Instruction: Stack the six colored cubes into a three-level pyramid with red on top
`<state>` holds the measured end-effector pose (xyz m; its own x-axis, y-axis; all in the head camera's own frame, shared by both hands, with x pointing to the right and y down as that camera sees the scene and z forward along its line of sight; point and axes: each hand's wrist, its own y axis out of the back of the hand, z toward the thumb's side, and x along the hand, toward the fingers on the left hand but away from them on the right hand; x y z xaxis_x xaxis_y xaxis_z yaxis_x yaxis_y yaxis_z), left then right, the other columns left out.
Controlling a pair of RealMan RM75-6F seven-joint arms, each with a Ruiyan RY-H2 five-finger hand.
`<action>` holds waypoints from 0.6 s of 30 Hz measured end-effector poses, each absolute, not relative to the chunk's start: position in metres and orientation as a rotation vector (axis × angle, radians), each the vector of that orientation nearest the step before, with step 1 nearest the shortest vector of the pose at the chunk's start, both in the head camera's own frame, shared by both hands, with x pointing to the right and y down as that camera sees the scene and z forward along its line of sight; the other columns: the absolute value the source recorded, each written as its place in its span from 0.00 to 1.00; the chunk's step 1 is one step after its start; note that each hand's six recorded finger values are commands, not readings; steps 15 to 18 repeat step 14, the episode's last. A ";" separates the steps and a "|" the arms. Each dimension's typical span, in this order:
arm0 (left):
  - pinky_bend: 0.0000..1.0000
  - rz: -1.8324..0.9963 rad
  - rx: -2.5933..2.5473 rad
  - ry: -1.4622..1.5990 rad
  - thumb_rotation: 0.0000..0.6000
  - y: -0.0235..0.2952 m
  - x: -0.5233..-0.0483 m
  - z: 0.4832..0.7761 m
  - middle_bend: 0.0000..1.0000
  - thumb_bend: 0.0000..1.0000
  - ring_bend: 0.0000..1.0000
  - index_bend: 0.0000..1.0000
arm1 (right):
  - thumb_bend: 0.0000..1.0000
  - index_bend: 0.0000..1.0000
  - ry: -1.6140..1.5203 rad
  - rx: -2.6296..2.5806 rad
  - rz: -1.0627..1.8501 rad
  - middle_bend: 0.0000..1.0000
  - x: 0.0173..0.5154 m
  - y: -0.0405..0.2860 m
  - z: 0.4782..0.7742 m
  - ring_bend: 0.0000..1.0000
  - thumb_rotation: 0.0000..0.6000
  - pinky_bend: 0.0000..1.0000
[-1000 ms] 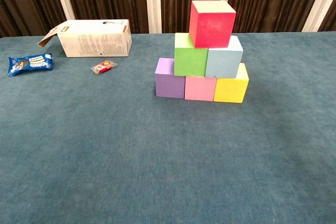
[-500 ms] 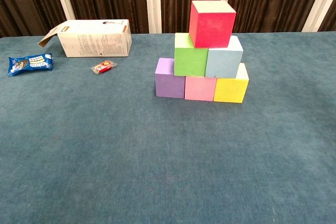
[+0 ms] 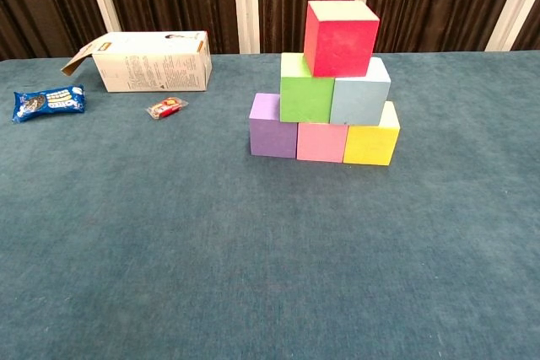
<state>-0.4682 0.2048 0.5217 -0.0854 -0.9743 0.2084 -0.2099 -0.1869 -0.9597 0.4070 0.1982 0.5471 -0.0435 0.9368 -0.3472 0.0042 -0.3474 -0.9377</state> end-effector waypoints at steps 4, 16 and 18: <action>0.00 -1.363 -1.459 1.322 1.00 0.207 -0.470 0.520 0.00 0.35 0.00 0.08 | 0.26 0.00 -1.020 -1.436 1.506 0.00 0.407 0.211 0.549 0.00 1.00 0.00; 0.00 -1.390 -1.460 1.313 1.00 0.207 -0.473 0.523 0.00 0.35 0.00 0.07 | 0.26 0.00 -0.997 -1.456 1.511 0.00 0.410 0.223 0.551 0.00 1.00 0.00; 0.00 -1.390 -1.460 1.313 1.00 0.207 -0.473 0.523 0.00 0.35 0.00 0.07 | 0.26 0.00 -0.997 -1.456 1.511 0.00 0.410 0.223 0.551 0.00 1.00 0.00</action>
